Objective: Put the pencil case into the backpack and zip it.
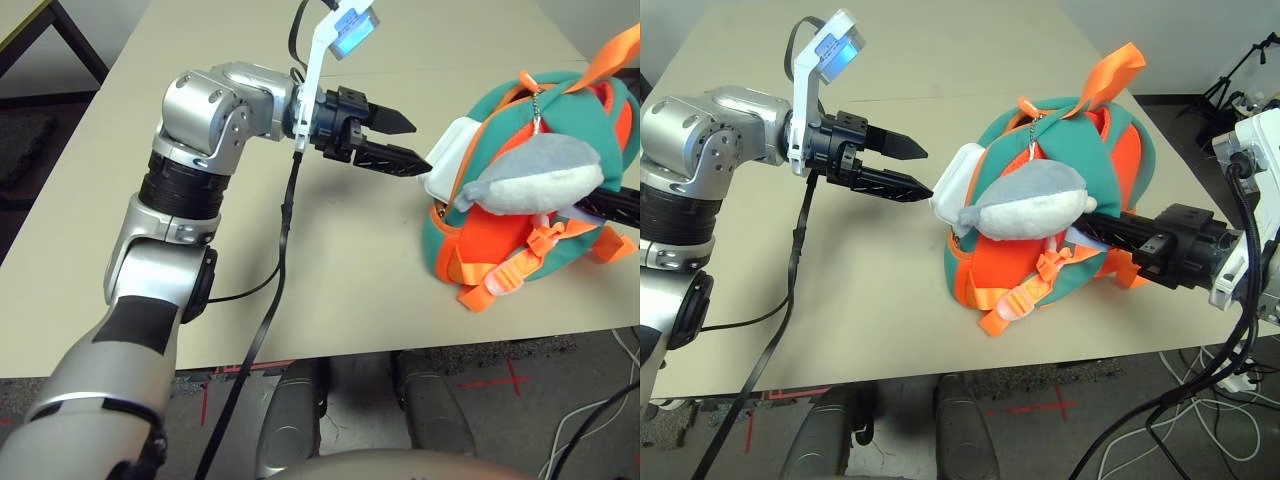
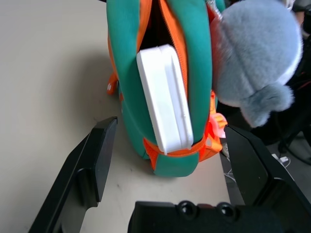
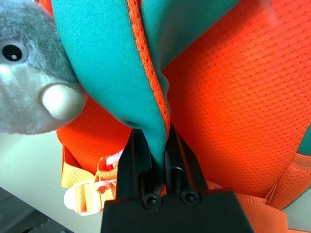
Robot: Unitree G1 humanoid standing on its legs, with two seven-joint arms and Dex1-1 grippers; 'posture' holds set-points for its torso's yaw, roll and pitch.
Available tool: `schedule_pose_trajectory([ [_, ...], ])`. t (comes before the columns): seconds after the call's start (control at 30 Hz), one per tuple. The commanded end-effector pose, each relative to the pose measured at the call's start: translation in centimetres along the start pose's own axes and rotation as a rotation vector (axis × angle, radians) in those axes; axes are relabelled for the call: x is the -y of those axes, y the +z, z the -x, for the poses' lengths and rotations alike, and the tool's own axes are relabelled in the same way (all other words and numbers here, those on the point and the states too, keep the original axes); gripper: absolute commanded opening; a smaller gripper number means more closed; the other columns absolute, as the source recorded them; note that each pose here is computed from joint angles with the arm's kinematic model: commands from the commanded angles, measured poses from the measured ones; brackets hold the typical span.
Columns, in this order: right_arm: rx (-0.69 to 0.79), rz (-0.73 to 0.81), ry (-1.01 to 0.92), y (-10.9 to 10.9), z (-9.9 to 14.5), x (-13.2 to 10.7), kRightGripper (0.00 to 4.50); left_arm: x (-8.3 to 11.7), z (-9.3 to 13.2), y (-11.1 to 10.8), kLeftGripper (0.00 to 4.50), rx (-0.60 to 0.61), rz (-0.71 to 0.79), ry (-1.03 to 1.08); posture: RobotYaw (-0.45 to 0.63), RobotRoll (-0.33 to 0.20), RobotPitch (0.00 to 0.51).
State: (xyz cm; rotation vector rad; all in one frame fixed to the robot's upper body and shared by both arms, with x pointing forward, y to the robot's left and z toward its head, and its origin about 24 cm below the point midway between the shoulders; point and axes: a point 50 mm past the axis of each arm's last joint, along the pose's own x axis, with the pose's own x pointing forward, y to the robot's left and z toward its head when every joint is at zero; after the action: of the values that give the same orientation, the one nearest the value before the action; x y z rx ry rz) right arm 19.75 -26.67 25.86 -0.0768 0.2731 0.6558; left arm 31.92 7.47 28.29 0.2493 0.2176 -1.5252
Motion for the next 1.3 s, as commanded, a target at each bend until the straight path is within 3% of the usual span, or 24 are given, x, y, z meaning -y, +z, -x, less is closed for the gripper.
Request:
schedule_pose_trajectory([
  [0.03, 0.013, 0.01, 0.001, 0.1, 0.0, -0.1, 0.05, -0.3, -0.3, -0.2, 4.5, 0.006, 0.013, 0.008, -0.02, 0.0, 0.201],
  [0.13, 0.013, 0.01, 0.0, 0.2, -0.1, -0.1, 0.05, -0.5, -0.3, 0.3, 4.5, 0.036, 0.024, 0.024, -0.02, 0.0, 0.201],
  [0.23, 0.015, 0.011, 0.0, 0.2, -0.2, 0.0, 0.05, -0.8, -0.1, 0.2, 3.93, 0.027, 0.032, 0.035, -0.02, 0.0, 0.201],
  [0.4, 0.019, 0.01, 0.002, 0.2, -0.3, 0.0, 0.05, -0.9, 0.1, 0.4, 4.5, 0.048, 0.048, 0.036, -0.02, 0.0, 0.199],
  [0.5, 0.023, 0.01, 0.005, 0.2, -0.5, 0.0, 0.05, -0.7, 0.2, 0.4, 3.8, 0.047, 0.049, 0.023, -0.02, 0.0, 0.199],
  [0.87, 0.023, 0.01, 0.01, 0.2, -0.6, 0.0, 0.05, -0.4, -0.1, 0.0, 0.08, 0.042, 0.057, 0.003, -0.01, 0.0, 0.204],
  [1.3, 0.028, 0.008, 0.011, 0.1, -0.7, 0.0, 0.05, -0.1, -4.4, -2.3, 0.0, 0.06, 0.152, -0.026, -0.01, 0.0, 0.2],
])
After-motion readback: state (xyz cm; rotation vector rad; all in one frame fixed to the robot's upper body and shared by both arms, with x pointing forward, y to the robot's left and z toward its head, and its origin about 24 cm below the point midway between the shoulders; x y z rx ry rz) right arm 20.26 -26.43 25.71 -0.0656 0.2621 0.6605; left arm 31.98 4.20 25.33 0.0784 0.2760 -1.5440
